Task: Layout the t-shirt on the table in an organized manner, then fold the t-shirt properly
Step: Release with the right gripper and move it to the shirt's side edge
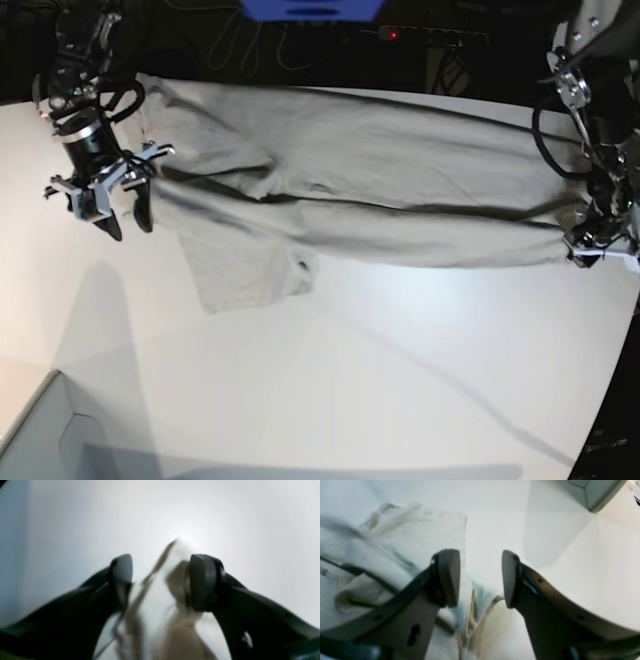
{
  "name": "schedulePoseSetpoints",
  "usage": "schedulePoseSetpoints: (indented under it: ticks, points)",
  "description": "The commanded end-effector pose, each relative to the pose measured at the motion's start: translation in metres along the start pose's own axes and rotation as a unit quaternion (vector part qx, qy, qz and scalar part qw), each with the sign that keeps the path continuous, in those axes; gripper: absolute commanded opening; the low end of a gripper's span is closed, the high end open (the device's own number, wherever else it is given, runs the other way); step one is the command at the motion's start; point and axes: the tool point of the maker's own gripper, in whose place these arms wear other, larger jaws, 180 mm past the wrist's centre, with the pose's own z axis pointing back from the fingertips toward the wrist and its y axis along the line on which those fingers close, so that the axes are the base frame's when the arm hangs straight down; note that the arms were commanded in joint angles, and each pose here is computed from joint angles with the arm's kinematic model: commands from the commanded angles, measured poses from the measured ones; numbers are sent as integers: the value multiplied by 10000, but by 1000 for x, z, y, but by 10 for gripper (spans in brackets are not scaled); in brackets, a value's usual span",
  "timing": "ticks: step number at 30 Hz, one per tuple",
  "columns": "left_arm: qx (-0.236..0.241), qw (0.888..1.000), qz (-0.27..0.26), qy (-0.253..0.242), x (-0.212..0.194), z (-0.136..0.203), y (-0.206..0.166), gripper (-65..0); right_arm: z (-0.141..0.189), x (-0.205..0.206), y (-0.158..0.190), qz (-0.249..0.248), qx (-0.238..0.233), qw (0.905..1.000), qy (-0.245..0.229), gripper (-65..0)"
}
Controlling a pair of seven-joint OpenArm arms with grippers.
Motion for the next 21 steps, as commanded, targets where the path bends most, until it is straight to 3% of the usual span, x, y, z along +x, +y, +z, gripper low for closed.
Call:
schedulePoseSetpoints:
  ticks: [1, 7, 15, 21]
  points:
    - [-53, 9997, -86, -211, 22, -1, -3, -297, -1, 16, -3, 49, 38, 9997, -247, -373]
    - [-91, 9997, -100, -211, 25, -4, -10, -297, -4, 25, -7, 132, -12, 9995, -273, -373]
    - [-53, 9995, -91, -289, 35, -2, -4, -295, -6, 71, -6, 440, -42, 9958, -799, -372]
    - [-79, 9982, -219, -545, 59, 3, -5, -295, -14, 74, -10, 456, -75, 9966, -679, -372]
